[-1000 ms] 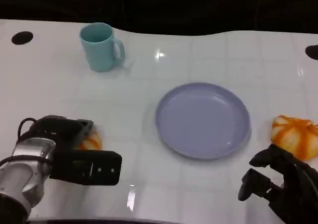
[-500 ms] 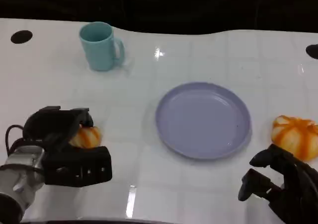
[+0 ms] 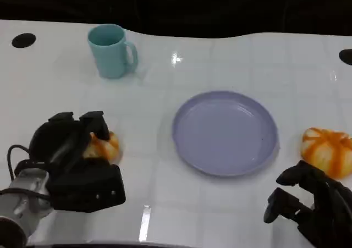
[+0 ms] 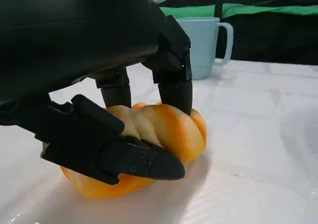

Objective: Grasp the bread from the table and place it into the plate.

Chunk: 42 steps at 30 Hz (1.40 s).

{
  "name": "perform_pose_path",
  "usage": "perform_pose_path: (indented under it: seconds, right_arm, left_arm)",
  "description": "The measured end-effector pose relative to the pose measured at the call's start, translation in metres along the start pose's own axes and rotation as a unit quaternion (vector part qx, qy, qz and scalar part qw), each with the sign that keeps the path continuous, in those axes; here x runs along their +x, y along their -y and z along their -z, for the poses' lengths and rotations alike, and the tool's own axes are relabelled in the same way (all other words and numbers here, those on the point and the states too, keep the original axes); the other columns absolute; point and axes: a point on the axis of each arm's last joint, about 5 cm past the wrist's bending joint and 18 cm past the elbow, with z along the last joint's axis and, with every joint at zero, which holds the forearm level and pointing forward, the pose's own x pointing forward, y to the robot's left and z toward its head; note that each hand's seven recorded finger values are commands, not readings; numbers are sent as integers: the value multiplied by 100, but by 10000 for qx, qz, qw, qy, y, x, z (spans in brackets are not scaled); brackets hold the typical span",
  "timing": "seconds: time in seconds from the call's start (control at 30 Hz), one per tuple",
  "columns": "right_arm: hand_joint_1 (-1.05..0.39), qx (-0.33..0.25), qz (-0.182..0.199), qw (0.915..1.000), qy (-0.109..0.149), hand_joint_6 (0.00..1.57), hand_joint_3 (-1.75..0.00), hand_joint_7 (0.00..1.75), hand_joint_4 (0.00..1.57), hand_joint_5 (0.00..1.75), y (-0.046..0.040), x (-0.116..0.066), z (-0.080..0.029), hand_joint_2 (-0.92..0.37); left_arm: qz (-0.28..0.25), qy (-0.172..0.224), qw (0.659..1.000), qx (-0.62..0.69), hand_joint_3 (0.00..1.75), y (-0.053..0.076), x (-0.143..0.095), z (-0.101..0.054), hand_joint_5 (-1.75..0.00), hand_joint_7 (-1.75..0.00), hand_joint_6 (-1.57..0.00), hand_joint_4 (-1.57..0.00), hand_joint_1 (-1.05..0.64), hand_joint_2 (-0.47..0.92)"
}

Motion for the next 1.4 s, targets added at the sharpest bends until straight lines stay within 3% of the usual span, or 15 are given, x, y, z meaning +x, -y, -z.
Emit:
perform_pose_path:
  seconds: [0.13,0.2,0.27,0.37,0.63,0.93,1.4]
  right_arm:
    - [-52,-2,5,10000,3,84,-19,101,75,153,2,1,-2,-92]
    - [-53,-5,8,10000,2,84,-19,100,75,153,3,0,-3,-92]
    - [-52,-7,9,10000,3,84,-20,100,74,153,4,0,-4,-92]
    - [-52,-7,11,10000,0,83,-22,100,74,153,6,-1,-4,-92]
    - [-52,-15,12,10000,4,83,-24,100,74,152,6,-1,-4,-92]
    - [-51,-8,19,10000,-1,82,-23,102,74,152,8,-2,-1,-92]
    - [-50,-11,25,10000,24,80,-25,103,72,153,10,-28,15,-92]
  left_arm:
    - [-118,64,9999,-69,53,-42,47,-37,-175,-175,-57,-83,-27,81]
    - [-250,99,9994,-207,65,-76,80,-66,-175,-175,-59,-84,-26,75]
    - [-370,170,9985,-354,106,-112,119,-105,-175,-175,-65,-85,-25,58]
    - [-480,262,9960,-708,119,-152,169,-172,-175,-175,-67,-85,-24,50]
    - [-539,537,9887,-1293,122,-144,258,-382,-175,-175,-68,-87,-18,44]
    - [-632,1273,9812,-1304,127,-232,452,-680,-175,-175,-67,-90,-20,48]
    - [-367,2061,9735,-915,119,-177,620,-1157,-175,-175,-67,-89,-19,51]
